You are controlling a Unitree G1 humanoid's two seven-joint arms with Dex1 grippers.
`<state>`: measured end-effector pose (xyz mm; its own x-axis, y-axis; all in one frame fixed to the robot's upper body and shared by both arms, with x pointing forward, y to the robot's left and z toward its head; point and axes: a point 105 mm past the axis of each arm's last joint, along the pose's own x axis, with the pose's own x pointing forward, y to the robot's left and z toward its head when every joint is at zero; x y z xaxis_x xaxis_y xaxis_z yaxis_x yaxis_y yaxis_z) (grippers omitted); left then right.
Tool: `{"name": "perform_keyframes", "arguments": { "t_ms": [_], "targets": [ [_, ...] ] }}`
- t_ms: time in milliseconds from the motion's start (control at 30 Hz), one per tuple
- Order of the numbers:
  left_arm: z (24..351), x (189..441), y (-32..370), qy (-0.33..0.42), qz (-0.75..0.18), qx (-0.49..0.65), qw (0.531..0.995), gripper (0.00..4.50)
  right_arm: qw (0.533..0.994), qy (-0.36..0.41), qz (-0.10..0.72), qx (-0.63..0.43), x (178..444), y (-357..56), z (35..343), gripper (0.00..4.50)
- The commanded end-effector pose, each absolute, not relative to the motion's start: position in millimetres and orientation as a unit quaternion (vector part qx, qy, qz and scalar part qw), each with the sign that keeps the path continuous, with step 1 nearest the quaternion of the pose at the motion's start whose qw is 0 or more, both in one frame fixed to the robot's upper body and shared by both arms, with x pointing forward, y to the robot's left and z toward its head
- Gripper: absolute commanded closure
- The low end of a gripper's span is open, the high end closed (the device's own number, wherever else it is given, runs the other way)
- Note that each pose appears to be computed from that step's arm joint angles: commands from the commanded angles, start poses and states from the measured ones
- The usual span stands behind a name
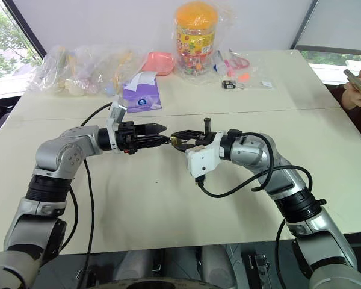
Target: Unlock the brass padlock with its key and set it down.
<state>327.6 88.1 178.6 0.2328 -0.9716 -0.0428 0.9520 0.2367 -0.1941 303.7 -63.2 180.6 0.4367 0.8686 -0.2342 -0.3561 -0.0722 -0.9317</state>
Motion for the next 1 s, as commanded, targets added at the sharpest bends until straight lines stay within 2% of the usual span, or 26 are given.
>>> {"name": "perform_keyframes", "arguments": {
  "t_ms": [33,600,700,800,833,1000],
  "targets": [
    [188.8,323.0,85.9,0.059,-0.63,-0.052,0.773,1.9,0.64,-0.258,0.47,-0.551,299.1,-59.6,194.1,3.79],
    [184.8,320.2,87.4,0.066,-0.632,-0.044,0.771,1.9,0.646,-0.262,0.453,-0.555,303.1,-65.5,201.6,3.79],
    [185.0,320.7,87.0,0.066,-0.631,-0.043,0.772,2.79,0.646,-0.262,0.454,-0.555,302.7,-65.0,201.1,3.79],
    [184.9,320.6,86.8,0.065,-0.631,-0.043,0.772,4.17,0.646,-0.261,0.455,-0.555,302.2,-65.1,200.5,3.79],
    [185.1,320.7,86.7,0.064,-0.631,-0.043,0.772,4.46,0.645,-0.261,0.455,-0.555,301.9,-65.1,200.5,3.79],
    [184.8,319.7,84.6,0.064,-0.635,-0.043,0.769,4.46,0.645,-0.26,0.456,-0.555,301.3,-64.8,200.6,3.79]
  ]
}}
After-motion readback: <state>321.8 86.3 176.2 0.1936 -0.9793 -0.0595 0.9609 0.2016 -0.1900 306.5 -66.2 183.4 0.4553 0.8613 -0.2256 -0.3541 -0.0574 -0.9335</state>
